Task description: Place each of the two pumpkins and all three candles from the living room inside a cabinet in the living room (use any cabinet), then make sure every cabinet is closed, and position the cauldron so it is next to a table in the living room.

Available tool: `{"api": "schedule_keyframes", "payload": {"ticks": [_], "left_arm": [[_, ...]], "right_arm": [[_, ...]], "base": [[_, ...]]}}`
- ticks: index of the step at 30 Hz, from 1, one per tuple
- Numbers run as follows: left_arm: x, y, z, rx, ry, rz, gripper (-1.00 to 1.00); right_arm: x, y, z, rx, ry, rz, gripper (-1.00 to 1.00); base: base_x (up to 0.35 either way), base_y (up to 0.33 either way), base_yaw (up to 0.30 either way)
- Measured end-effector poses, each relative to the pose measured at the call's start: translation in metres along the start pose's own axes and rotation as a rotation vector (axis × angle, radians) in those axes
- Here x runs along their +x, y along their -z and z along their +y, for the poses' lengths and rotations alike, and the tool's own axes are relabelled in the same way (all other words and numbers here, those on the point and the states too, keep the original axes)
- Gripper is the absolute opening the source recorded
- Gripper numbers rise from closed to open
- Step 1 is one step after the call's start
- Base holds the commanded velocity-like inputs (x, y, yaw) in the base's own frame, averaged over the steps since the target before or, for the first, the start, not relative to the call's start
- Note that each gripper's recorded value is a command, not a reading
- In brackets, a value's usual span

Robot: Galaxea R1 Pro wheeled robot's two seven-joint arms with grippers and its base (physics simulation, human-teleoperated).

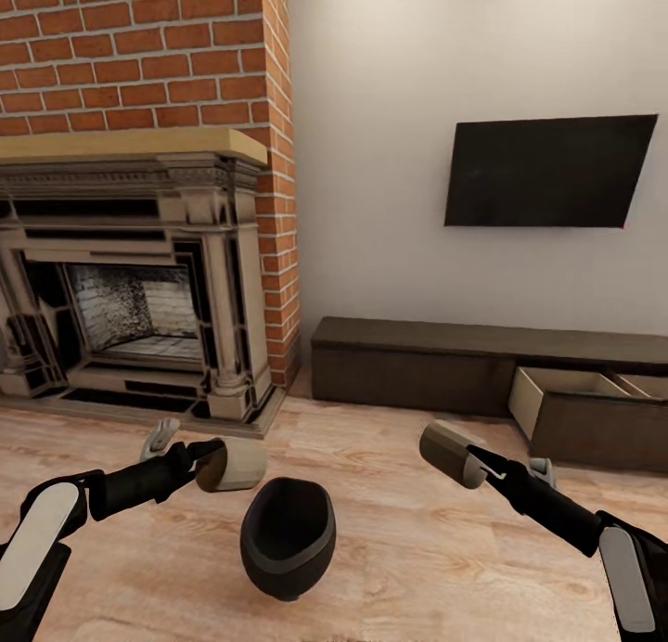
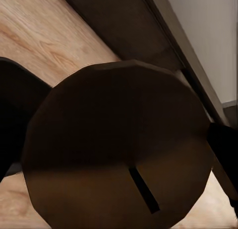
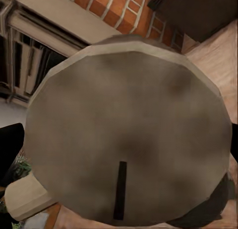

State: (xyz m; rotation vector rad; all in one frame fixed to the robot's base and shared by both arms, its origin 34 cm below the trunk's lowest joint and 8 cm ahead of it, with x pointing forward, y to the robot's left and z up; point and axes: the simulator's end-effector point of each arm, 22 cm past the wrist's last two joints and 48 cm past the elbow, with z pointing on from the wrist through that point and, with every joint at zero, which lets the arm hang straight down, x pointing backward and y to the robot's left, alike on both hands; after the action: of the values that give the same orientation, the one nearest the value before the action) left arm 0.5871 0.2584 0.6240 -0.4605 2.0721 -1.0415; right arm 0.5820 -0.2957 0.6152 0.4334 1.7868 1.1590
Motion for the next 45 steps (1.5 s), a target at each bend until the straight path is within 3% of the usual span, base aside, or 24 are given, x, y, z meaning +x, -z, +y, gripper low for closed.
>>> {"api": "schedule_keyframes", "payload": {"ticks": [32, 37, 45], "left_arm": [[0.004, -0.006, 0.013, -0.024, 0.010, 0.014, -1.00], [0.004, -0.007, 0.013, -0.024, 0.011, 0.015, -1.00], [0.005, -0.007, 0.014, -0.025, 0.012, 0.016, -1.00]], "right_arm": [[0.009, -0.004, -0.019, 0.030, -0.032, 0.017, -1.00], [0.012, 0.000, -0.035, 0.048, -0.078, 0.011, -1.00], [0.014, 0.000, -0.039, 0.050, -0.092, 0.013, -1.00]], "base": [[-0.001, -0.033, -0.235], [0.000, -0.171, -0.263], [0.000, -0.119, -0.273]]}}
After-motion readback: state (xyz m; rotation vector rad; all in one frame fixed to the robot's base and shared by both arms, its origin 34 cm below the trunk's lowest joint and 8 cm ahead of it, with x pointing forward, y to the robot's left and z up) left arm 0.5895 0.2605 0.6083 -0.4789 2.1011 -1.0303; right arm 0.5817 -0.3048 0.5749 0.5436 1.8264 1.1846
